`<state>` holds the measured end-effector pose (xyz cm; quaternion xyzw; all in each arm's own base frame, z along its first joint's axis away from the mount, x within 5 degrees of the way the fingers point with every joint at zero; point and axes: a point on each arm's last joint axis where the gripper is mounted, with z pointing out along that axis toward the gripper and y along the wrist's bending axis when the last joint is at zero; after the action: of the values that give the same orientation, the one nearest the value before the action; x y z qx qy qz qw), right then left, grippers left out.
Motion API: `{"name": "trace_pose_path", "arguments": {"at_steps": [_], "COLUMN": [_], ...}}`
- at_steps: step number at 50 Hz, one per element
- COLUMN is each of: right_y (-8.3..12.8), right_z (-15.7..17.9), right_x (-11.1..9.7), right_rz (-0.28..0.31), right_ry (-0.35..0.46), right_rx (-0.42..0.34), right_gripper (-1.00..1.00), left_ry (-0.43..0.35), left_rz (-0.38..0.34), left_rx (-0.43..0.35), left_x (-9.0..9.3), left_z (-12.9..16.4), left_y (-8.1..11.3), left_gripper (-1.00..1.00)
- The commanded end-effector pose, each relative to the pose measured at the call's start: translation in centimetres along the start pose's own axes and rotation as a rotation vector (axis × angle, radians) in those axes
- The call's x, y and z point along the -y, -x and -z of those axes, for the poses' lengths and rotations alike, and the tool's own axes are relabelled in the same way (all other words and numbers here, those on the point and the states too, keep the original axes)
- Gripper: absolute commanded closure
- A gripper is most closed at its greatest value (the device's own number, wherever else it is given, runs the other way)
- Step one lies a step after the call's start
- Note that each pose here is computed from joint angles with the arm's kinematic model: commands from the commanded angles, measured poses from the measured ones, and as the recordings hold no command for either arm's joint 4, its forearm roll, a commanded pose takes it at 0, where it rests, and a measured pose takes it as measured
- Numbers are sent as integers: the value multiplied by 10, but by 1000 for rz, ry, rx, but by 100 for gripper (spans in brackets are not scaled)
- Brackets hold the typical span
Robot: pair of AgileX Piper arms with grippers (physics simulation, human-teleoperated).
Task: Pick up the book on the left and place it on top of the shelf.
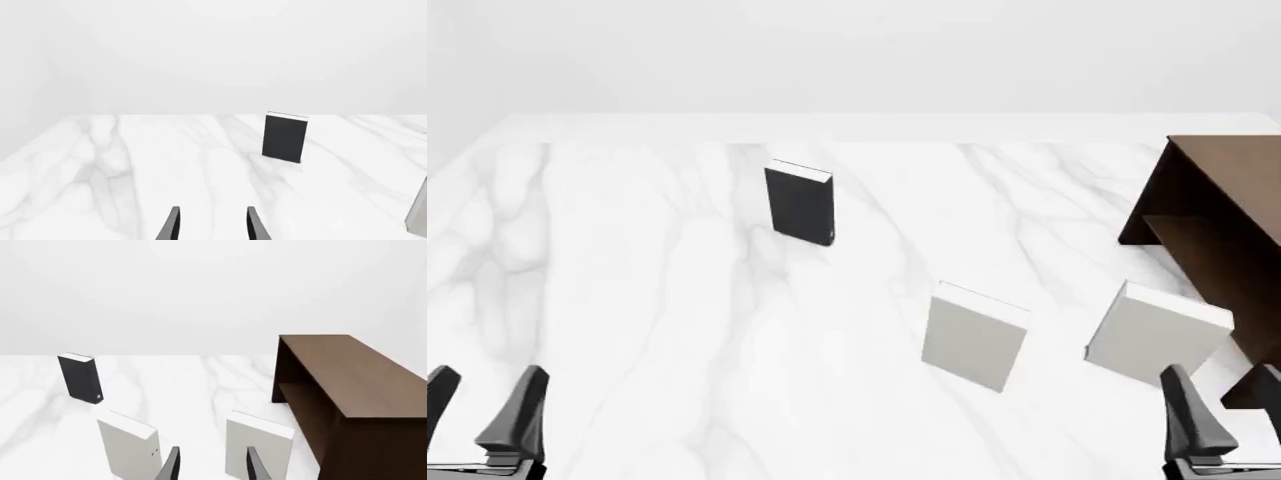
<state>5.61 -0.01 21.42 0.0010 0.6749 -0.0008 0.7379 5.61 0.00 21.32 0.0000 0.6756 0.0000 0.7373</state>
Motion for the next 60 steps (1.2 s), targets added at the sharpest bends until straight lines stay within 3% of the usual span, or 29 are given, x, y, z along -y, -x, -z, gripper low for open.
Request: {"name": "trace_pose_path", "arguments": {"at_steps": [1,9,15,22,32,36,40,41,48,60], "right_y": [3,6,37,63,106,128,149,158,190,217], "right_z": [0,0,5,11,-14,-30,-41,-45,-63,-85], "right_x": [1,0,0,-2,-10,-16,-20,-22,-31,-43], "right_rz": [-13,-10,-30,-33,49,111,125,104,139,170], "right_ry": [-16,-4,8,61,160,207,231,237,285,340], "right_rx": [8,19,81,90,96,91,91,84,76,24], "right_gripper": [-100,-100,-100,-100,-100,-100,-100,-100,-100,-100], "left_ry": [0,0,0,0,0,0,0,0,0,0], "left_rz": [0,0,0,0,0,0,0,0,0,0], "left_rx": [0,0,0,0,0,0,0,0,0,0], "left_x": [0,0,0,0,0,0,0,0,0,0], "left_z": [0,0,0,0,0,0,0,0,0,0], "left_y": [0,0,0,0,0,0,0,0,0,0], "left_gripper": [-100,-100,-100,-100,-100,-100,-100,-100,-100,-100]}}
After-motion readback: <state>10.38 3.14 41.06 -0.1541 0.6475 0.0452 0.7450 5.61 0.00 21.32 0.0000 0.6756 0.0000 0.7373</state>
